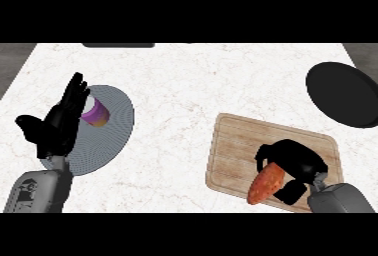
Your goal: Pick the sweet potato from the cutting board and place it in the pan
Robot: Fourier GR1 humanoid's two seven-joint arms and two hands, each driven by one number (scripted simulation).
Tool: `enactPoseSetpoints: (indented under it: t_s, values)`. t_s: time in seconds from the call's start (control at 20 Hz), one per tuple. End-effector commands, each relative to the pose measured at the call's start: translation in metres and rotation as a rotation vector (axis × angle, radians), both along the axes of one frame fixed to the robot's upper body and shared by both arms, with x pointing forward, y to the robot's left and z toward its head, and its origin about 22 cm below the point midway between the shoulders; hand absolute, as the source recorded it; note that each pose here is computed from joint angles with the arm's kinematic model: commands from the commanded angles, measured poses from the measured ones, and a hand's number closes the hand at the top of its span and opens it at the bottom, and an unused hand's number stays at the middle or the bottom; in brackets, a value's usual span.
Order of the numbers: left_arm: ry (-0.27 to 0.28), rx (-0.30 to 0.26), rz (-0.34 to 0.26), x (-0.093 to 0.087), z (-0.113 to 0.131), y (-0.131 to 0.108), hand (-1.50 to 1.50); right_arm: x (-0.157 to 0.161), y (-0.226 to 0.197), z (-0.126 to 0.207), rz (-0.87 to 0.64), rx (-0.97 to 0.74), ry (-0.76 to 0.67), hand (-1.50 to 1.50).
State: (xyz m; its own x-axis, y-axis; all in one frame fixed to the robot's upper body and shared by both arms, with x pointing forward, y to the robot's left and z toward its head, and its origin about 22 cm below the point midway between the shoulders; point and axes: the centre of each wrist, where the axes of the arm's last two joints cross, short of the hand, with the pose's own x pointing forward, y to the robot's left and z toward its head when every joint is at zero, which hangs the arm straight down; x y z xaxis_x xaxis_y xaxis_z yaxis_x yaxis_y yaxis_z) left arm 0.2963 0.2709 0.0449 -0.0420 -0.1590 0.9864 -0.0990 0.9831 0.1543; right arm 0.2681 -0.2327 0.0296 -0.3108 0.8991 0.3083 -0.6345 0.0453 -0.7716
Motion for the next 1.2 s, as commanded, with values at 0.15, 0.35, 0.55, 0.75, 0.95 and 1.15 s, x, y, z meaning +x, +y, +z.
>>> enactPoseSetpoints:
  t_s: [0.15,0.35,0.55,0.75,0.95,1.15]
  values:
    - [0.008,0.001,0.003,-0.005,-0.007,-0.006,0.00,0.018,0.034,-0.005,-0.089,-0.016,-0.022,1.50]
    - [-0.009,0.002,-0.012,-0.001,0.003,0.003,0.00,0.041,0.073,-0.005,-0.482,-0.047,-0.026,1.50]
    - [-0.013,0.007,-0.042,0.009,0.008,-0.006,0.00,0.070,0.094,0.020,-0.699,-0.071,-0.187,1.50]
    - [-0.002,-0.003,-0.028,0.001,0.001,-0.004,0.00,0.082,0.110,0.054,-0.782,-0.053,-0.529,1.50]
    - [-0.002,0.018,-0.011,0.004,0.003,0.015,0.00,0.082,0.116,0.080,-0.836,0.054,-0.691,1.50]
    - [-0.003,0.018,-0.007,0.006,0.004,0.011,0.00,0.095,0.113,0.095,-0.929,0.062,-0.816,1.50]
